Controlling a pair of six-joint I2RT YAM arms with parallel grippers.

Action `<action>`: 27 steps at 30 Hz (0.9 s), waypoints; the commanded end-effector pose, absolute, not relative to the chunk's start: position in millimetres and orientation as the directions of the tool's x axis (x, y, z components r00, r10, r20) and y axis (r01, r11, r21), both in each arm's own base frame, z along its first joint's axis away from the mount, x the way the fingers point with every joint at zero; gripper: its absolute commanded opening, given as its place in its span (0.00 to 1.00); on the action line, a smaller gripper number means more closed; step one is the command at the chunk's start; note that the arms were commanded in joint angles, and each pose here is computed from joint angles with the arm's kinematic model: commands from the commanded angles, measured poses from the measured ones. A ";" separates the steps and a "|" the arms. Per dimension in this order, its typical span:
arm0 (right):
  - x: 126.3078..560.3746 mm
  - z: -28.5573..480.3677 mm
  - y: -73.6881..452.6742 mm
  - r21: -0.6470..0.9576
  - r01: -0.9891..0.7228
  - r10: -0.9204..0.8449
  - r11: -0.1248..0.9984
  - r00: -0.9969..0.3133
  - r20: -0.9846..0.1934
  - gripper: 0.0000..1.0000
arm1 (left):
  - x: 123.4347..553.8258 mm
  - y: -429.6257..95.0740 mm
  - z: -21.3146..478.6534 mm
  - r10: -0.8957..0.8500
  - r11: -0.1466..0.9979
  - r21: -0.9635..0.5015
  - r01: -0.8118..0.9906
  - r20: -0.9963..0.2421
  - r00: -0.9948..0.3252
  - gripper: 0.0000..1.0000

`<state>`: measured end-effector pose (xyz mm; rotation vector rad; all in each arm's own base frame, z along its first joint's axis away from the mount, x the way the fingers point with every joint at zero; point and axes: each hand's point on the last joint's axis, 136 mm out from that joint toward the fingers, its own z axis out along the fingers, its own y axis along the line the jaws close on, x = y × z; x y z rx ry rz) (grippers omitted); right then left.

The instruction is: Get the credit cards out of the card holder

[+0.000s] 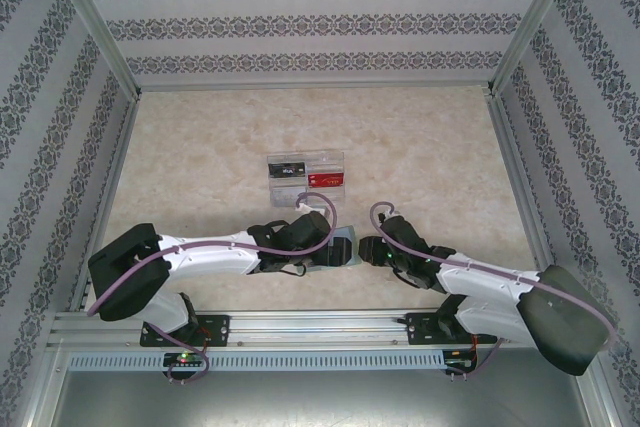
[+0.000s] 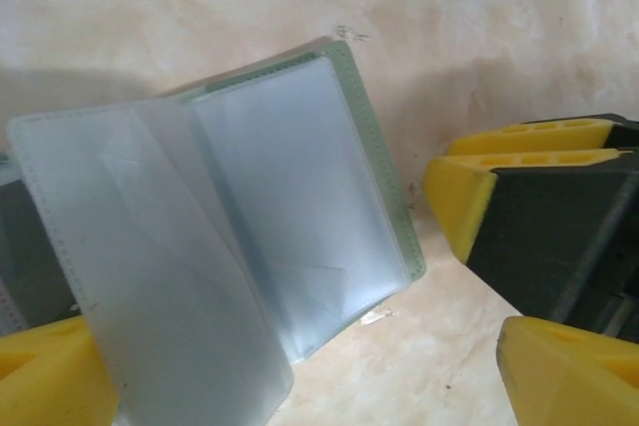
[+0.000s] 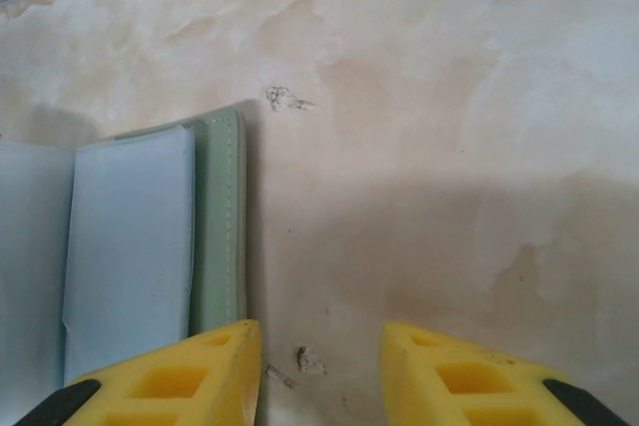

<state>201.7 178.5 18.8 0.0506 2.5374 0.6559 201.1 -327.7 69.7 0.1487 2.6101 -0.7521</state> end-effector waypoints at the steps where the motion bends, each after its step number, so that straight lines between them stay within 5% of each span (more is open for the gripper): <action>1: 203.3 17.6 182.5 0.474 -0.083 0.163 0.876 -0.875 -0.456 0.38 | 203.7 -354.3 84.7 0.015 0.801 -0.529 0.281 -0.450 -0.893 0.92; 16: 203.4 28.2 179.7 0.484 -0.097 0.172 0.870 -0.860 -0.481 0.39 | 207.1 -373.9 92.0 0.027 0.788 -0.535 0.305 -0.465 -0.885 0.77; 27: 200.0 69.3 216.0 0.540 -0.267 0.075 0.798 -0.845 -0.529 0.35 | 205.5 -290.2 75.0 -0.070 0.878 -0.446 0.174 -0.479 -0.875 0.43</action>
